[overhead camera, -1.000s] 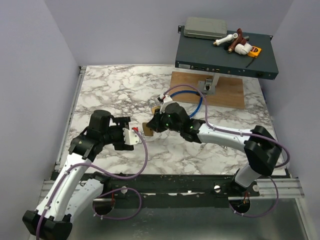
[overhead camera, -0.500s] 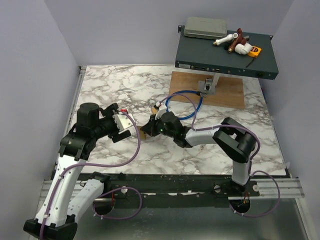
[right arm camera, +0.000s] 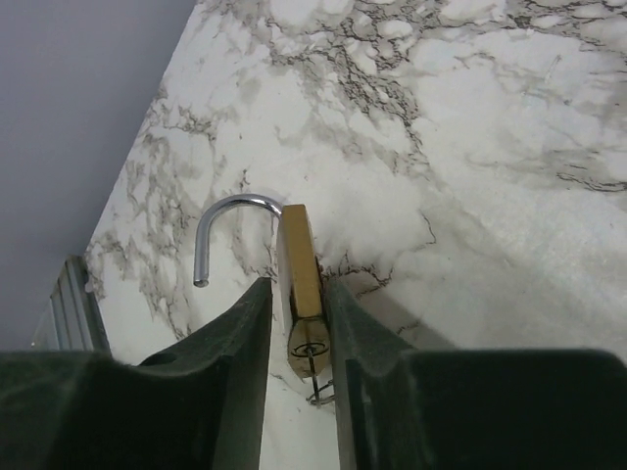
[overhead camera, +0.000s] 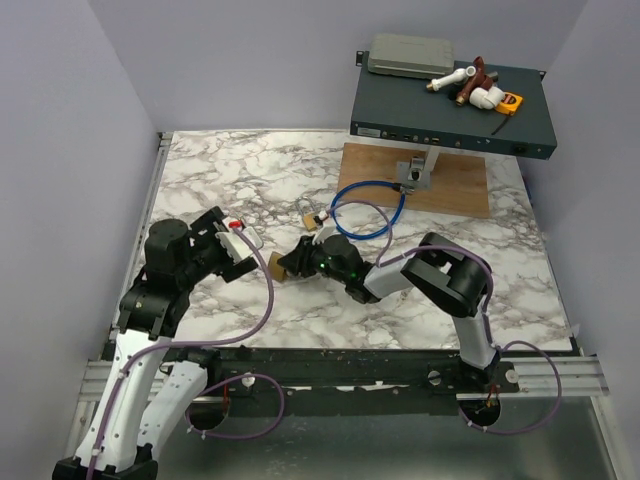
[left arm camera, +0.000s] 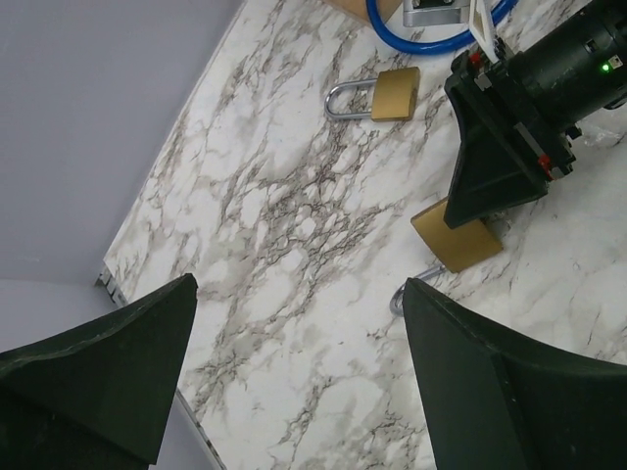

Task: Unlock with the key
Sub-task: Place the lock at the center of the board.

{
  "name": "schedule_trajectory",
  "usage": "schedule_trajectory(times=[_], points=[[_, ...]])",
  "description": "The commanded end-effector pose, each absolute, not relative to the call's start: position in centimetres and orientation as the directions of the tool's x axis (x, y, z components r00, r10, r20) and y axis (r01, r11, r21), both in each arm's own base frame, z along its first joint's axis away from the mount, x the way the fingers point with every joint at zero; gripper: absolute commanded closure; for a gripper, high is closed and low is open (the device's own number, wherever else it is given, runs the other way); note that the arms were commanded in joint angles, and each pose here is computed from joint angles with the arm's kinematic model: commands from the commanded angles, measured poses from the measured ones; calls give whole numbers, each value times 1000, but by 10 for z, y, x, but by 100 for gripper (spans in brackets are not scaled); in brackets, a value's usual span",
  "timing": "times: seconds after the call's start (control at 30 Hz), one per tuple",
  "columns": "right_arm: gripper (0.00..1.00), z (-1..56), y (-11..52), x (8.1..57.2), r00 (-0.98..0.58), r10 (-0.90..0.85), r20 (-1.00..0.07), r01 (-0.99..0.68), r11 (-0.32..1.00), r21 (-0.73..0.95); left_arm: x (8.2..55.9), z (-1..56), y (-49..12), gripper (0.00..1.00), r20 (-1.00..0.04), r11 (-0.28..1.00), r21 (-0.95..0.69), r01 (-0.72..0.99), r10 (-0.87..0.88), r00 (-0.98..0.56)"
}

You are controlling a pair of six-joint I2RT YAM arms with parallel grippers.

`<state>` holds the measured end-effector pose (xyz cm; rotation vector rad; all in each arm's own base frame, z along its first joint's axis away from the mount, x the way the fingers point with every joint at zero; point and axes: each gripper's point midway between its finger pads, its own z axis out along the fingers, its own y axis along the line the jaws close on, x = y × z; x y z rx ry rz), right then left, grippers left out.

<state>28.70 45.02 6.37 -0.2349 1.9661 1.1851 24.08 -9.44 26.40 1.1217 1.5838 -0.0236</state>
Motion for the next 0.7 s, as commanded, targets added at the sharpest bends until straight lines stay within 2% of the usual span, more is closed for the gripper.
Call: schedule_trajectory(times=[0.0, 0.07, 0.27, 0.33, 0.43, 0.5, 0.6, 0.67], points=[[61, 65, 445, 295, -635, 264, -726, -496, 581, 645, 228, 272, -96, 16, -771, 532, 560, 635, 616, 163], [48, 74, 441, 298, -616, 250, -747, -500, 610, 615, 222, 267, -96, 15, -773, 529, 556, 641, 612, 166], [23, 117, 405, 316, -565, 150, -811, -459, 760, 460, 208, 262, -94, 3, -793, 549, 526, 649, 593, 141], [21, 132, 380, 320, -580, 151, -800, -402, 801, 443, 204, 264, -96, 1, -806, 555, 502, 663, 577, 128], [0, 158, 333, 325, -587, 199, -785, -230, 888, 397, 196, 271, -102, 1, -840, 570, 449, 688, 531, 108], [0, 161, 303, 317, -603, 175, -778, -149, 934, 326, 190, 273, -106, 2, -854, 565, 428, 706, 509, 109], [0, 150, 268, 289, -656, 113, -747, -123, 960, 253, 185, 274, -109, 1, -864, 564, 416, 714, 490, 116], [6, 135, 239, 270, -697, 123, -707, -43, 976, 212, 179, 269, -111, 2, -857, 534, 421, 733, 499, 128]])
